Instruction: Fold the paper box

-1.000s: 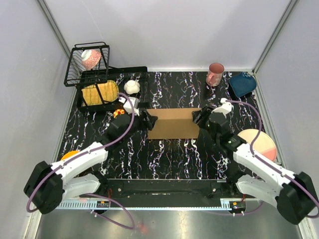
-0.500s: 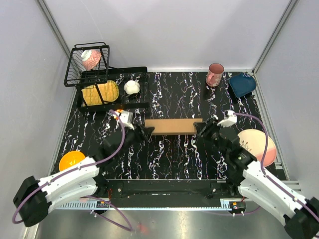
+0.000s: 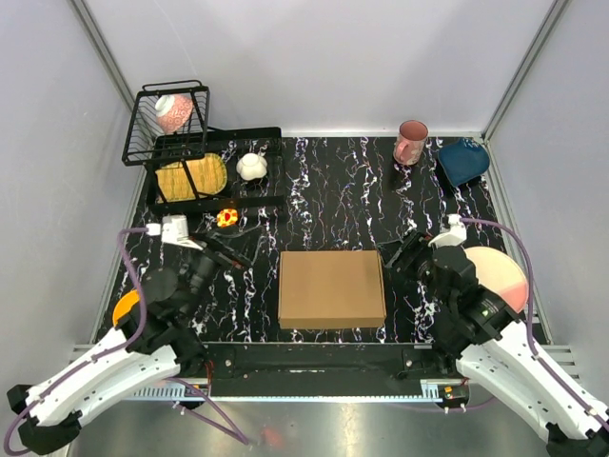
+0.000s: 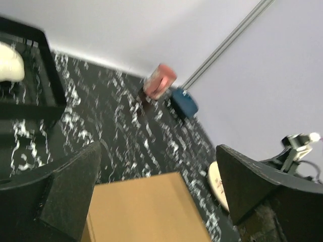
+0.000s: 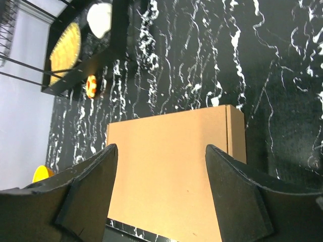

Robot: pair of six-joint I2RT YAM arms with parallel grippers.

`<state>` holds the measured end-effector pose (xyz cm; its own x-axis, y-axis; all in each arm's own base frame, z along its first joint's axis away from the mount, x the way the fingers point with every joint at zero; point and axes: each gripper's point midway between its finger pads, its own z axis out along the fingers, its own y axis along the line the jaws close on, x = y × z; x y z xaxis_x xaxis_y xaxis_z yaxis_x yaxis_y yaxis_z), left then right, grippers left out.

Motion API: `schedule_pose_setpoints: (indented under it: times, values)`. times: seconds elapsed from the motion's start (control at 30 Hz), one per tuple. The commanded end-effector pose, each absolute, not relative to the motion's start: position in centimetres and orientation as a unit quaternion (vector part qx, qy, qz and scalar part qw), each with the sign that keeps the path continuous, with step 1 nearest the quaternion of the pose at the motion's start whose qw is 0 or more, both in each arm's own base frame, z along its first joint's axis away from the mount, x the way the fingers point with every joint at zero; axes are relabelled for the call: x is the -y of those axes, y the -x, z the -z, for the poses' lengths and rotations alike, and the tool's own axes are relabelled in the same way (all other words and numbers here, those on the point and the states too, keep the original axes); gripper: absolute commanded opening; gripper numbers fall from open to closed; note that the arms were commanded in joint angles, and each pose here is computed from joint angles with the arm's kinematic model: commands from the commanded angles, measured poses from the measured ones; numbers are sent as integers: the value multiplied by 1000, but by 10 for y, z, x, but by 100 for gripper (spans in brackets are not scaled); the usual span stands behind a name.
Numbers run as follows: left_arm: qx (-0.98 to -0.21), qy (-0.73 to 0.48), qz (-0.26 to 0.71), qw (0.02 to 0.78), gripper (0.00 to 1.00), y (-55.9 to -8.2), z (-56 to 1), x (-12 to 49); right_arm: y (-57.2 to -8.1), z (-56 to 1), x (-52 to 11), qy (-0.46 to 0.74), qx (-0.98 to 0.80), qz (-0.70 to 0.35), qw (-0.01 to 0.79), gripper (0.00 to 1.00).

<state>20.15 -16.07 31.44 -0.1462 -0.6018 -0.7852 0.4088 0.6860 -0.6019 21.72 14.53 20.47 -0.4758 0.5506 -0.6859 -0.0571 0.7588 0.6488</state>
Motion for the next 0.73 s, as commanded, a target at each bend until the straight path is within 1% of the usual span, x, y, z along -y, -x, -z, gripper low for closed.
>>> schedule_pose_setpoints:
  times: [0.0, 0.07, 0.2, 0.23, 0.33, 0.37, 0.4, 0.43, 0.5, 0.53, 0.6, 0.7]
  values:
    - [-754, 50, 335, 563, 99, -207, -230, 185, -211, -170, -147, -154, -836, -284, 444, 75]
    - [-788, 49, 323, 522, 99, -207, -202, 194, -206, -155, -149, -149, -854, -273, 417, 75]
    - [-829, 54, 321, 455, 99, -196, -156, 206, -193, -118, -149, -144, -884, -251, 368, 75]
    - [-829, 58, 328, 449, 99, -194, -151, 208, -191, -113, -150, -145, -886, -252, 361, 75]
    - [-828, 75, 336, 444, 99, -190, -141, 203, -186, -112, -150, -145, -878, -272, 366, 75]
    - [-821, 92, 340, 451, 99, -190, -146, 197, -186, -120, -149, -148, -867, -286, 381, 75]
    - [-817, 124, 320, 464, 99, -196, -146, 185, -185, -121, -147, -150, -863, -289, 386, 75]
    - [-819, 146, 310, 461, 99, -195, -143, 176, -184, -123, -143, -153, -860, -286, 393, 75]
    - [-801, 201, 302, 477, 99, -200, -152, 160, -184, -133, -141, -153, -850, -294, 409, 75]
    - [-808, 212, 282, 472, 99, -198, -145, 151, -184, -133, -139, -154, -850, -292, 411, 75]
    - [-805, 239, 275, 468, 99, -199, -142, 145, -184, -135, -140, -152, -850, -292, 412, 75]
    - [-822, 238, 252, 451, 99, -195, -131, 143, -187, -136, -140, -149, -853, -285, 411, 75]
